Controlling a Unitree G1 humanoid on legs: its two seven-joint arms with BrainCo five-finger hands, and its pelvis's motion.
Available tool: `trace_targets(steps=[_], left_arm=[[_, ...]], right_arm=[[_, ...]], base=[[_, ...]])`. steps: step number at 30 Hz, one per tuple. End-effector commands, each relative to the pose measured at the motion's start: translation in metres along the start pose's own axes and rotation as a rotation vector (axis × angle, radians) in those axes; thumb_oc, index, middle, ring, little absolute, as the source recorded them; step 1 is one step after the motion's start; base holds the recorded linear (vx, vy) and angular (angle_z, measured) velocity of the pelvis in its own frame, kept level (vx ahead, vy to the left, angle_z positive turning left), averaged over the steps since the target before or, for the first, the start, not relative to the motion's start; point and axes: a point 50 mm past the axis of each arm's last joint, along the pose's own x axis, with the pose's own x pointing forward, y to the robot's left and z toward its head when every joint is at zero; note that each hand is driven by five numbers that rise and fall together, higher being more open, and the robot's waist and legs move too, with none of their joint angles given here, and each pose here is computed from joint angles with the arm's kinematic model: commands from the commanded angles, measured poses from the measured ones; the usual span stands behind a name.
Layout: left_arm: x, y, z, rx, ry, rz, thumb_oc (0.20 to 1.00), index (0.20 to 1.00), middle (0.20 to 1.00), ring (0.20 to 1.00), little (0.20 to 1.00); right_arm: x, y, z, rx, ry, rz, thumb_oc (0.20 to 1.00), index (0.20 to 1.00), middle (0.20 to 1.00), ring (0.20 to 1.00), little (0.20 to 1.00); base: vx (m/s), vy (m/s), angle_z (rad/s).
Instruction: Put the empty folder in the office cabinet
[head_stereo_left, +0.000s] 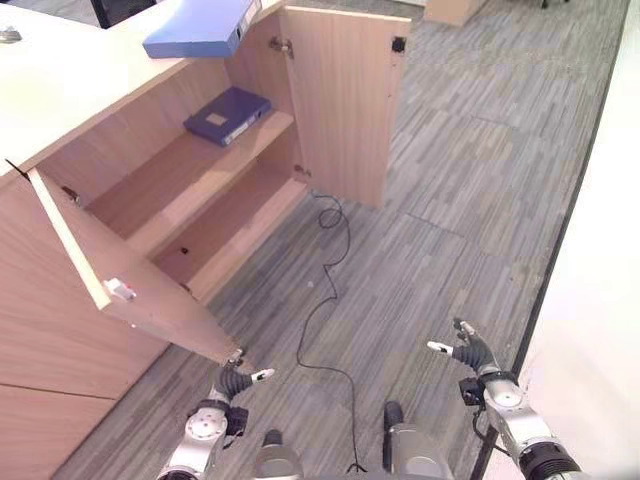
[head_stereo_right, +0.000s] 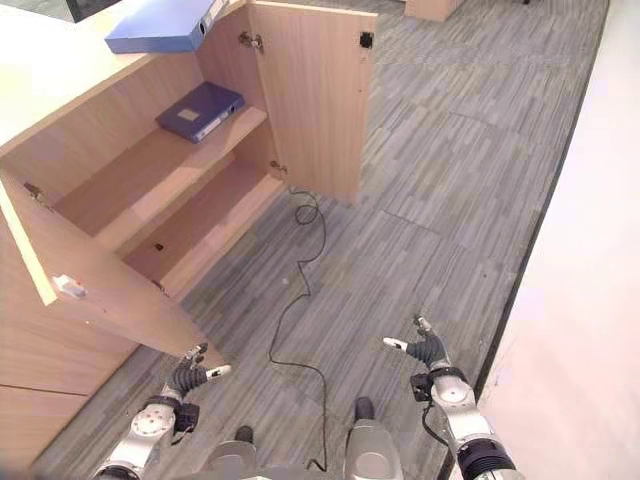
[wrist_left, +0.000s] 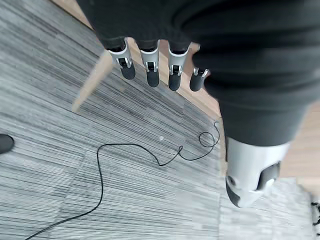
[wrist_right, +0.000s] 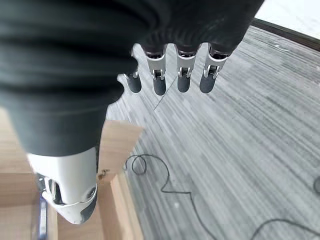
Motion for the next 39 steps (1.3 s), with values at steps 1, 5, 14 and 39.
trace_targets(steps=[1, 5, 14, 39], left_arm=[[0.005, 0.023, 0.025, 0.056, -0.099, 0.036, 1.000, 1.000, 1.000, 1.000, 1.000], [0.007, 0.019, 0.030, 0.067, -0.115, 0.009, 1.000, 1.000, 1.000, 1.000, 1.000], [0.005, 0.019, 0.026, 0.107, -0.094, -0.030, 1.000, 1.000, 1.000, 1.000, 1.000], [0.000, 0.026, 0.001, 0.017, -0.013, 0.045, 1.000, 1.000, 1.000, 1.000, 1.000]], right_arm=[[0.001, 0.005, 0.023, 0.012, -0.117, 0.012, 1.000, 1.000, 1.000, 1.000, 1.000], [0.000, -0.001, 0.015, 0.014, -0.080, -0.015, 1.000, 1.000, 1.000, 1.000, 1.000], [-0.007, 0.005, -0.004, 0.059, -0.011, -0.027, 1.000, 1.000, 1.000, 1.000, 1.000], [-0.012, -0.007, -0.014, 0.049, 0.011, -0.039, 1.000, 1.000, 1.000, 1.000, 1.000]], base=[[-0.02, -0.539, 0.41], [0.05, -0.354, 0.75], [0.14, -0.052, 0.37], [0.13, -0.205, 0.54]])
